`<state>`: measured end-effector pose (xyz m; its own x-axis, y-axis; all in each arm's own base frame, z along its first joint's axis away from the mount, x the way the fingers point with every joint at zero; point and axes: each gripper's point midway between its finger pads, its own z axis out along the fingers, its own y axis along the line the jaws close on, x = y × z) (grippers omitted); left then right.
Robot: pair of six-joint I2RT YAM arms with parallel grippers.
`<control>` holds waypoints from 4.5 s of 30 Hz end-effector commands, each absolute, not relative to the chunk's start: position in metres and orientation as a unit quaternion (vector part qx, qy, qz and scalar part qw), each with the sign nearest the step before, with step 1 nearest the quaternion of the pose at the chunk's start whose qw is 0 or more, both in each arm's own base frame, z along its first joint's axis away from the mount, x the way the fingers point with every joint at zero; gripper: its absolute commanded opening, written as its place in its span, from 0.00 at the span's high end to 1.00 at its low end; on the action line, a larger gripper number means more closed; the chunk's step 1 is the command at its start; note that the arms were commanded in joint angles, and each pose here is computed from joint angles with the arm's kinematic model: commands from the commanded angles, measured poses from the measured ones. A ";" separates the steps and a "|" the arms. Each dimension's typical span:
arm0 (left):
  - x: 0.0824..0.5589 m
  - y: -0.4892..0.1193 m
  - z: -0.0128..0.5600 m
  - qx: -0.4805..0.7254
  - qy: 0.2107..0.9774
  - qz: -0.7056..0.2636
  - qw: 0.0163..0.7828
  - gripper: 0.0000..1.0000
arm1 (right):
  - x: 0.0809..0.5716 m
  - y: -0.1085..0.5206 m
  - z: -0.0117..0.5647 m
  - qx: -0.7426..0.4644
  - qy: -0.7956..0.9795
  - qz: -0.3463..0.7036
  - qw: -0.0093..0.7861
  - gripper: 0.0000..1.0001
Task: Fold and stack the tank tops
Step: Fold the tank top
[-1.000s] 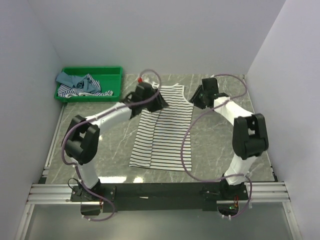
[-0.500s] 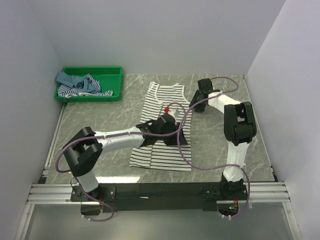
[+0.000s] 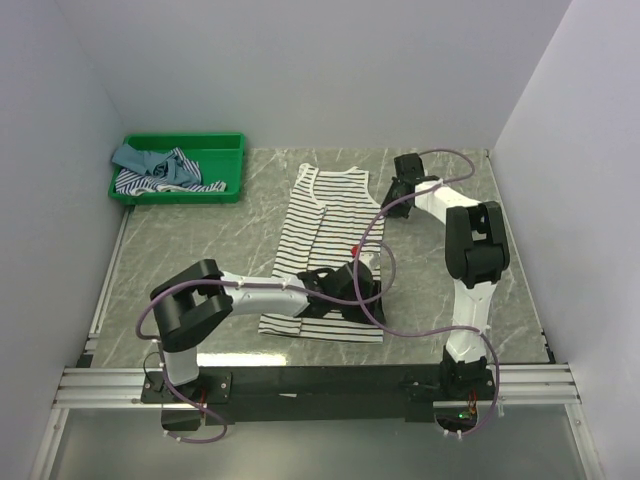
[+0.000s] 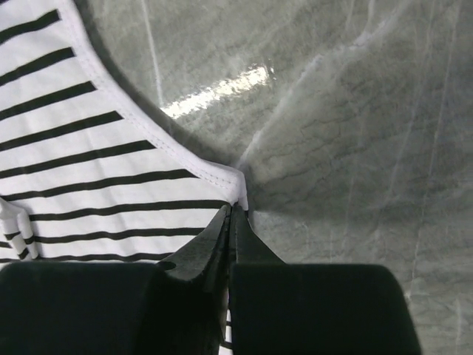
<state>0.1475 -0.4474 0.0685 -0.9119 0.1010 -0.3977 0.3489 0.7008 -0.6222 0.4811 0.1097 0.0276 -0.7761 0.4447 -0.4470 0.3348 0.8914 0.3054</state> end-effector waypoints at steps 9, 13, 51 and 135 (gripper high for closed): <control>0.123 -0.454 0.050 0.164 0.922 -0.296 0.189 0.53 | 0.463 0.089 0.039 0.219 0.930 0.081 0.286 1.00; 0.114 -0.450 0.047 0.183 0.925 -0.265 0.202 0.53 | 0.453 0.085 0.040 0.220 0.928 0.074 0.290 1.00; 0.128 -0.398 0.098 0.068 0.902 -0.360 0.231 0.99 | 0.457 0.085 0.090 0.216 0.911 0.091 0.339 1.00; 0.154 -0.302 0.036 0.015 0.958 -0.148 0.246 0.99 | 0.520 0.248 0.083 0.114 0.917 0.178 0.339 1.00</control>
<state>0.1507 -0.2932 0.0266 -0.8890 -0.0336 -0.4566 0.0982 0.9601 -0.2618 0.5050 0.2401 0.0558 -0.7859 0.3044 -0.5383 0.1249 0.9307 0.3439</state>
